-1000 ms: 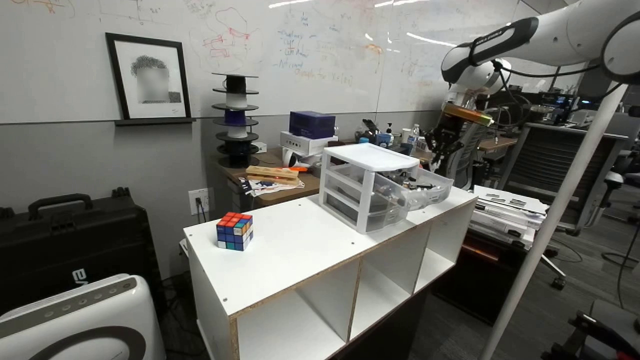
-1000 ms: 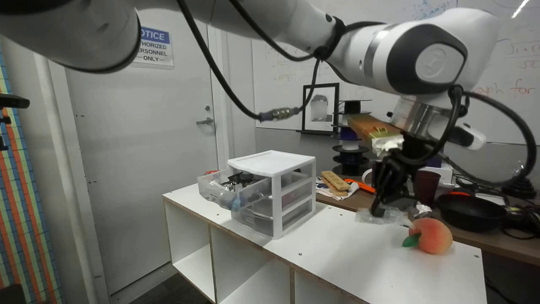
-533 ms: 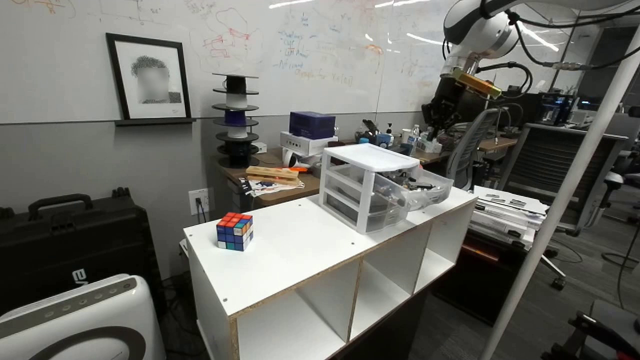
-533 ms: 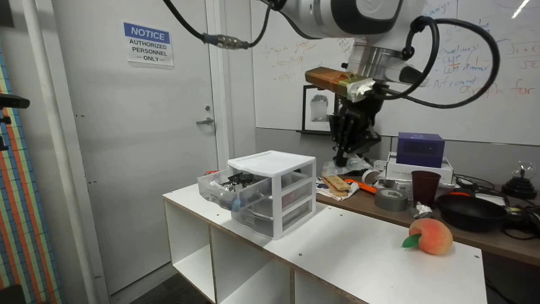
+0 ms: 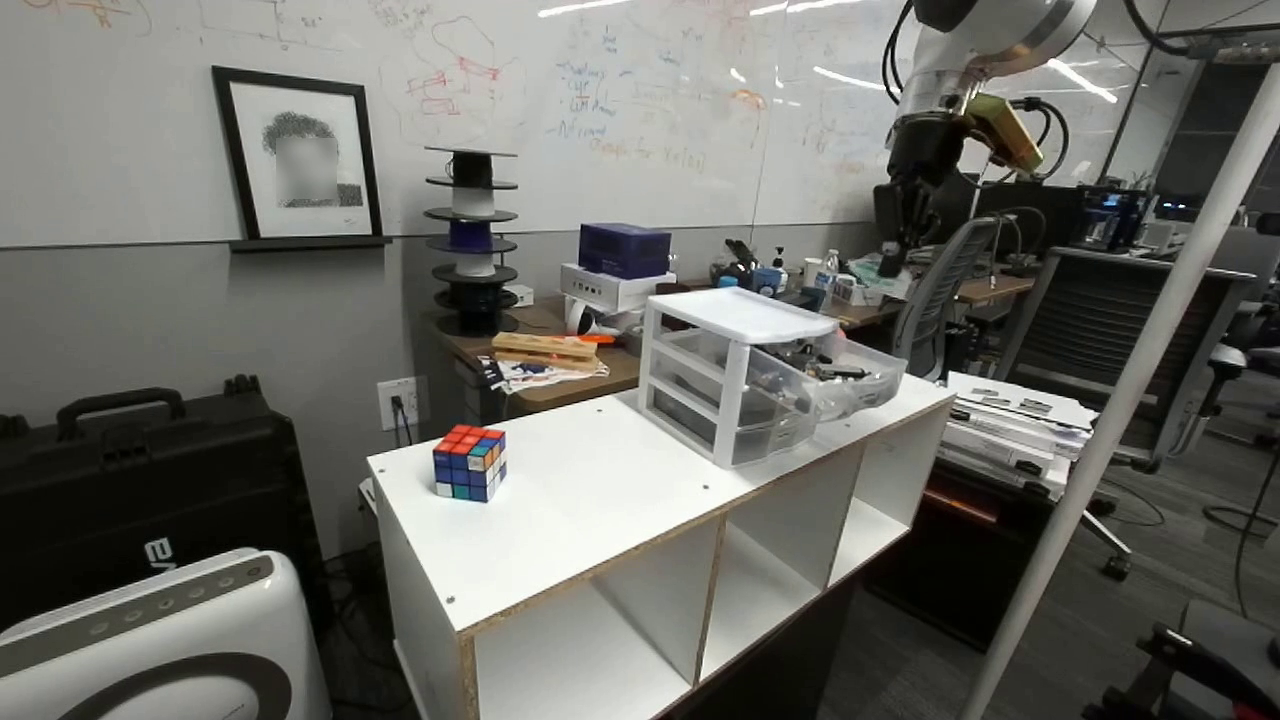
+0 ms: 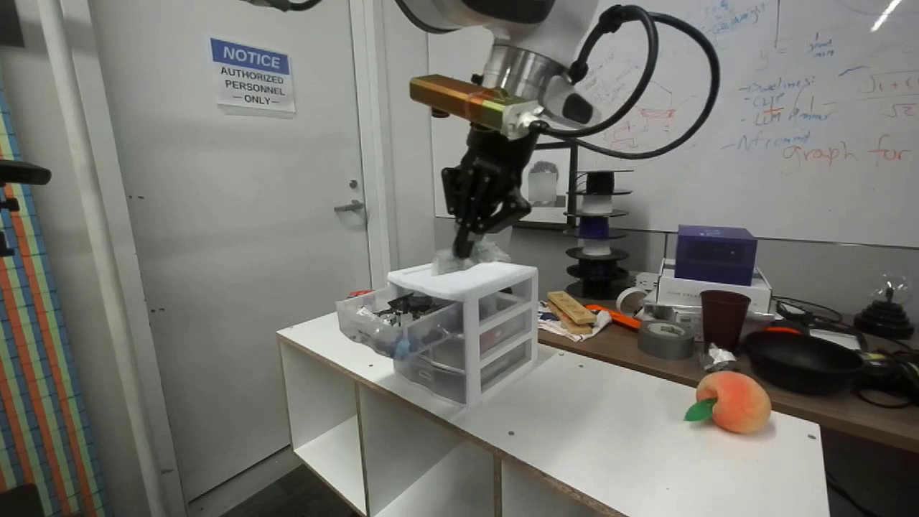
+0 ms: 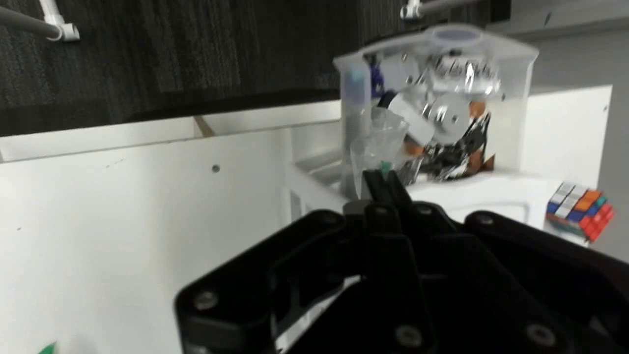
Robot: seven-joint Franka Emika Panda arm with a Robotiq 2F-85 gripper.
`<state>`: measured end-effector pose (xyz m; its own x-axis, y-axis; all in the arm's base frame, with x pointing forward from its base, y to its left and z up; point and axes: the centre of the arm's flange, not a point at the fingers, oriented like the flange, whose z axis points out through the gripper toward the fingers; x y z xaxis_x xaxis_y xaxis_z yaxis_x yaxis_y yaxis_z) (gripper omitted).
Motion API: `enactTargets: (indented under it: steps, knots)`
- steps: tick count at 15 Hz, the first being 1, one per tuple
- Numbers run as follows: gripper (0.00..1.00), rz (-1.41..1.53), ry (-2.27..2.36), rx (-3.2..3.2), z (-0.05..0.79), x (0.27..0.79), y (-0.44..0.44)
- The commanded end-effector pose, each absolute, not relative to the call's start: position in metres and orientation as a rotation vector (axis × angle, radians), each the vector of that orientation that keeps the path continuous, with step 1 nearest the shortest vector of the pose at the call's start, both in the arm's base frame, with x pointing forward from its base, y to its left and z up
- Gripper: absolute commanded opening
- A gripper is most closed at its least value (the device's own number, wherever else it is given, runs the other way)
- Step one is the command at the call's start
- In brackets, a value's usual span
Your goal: Pick up the plastic and the object on the table and put them in the drawer then close the drawer.
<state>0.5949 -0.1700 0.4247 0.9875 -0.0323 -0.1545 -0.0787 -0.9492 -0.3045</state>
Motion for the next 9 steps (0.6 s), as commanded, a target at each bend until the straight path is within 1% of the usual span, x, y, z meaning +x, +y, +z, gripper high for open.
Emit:
enactTargets:
  steps: [1,2,4,9]
  knots:
    - [0.00,0.306,-0.122,-2.805,0.434,0.520,-0.116]
    - [0.00,0.328,-0.149,-2.806,0.431,0.510,-0.105]
    - [0.00,0.342,-0.184,-2.806,0.422,0.508,-0.095]
    - [0.00,0.110,-0.212,-2.839,0.398,0.542,-0.098]
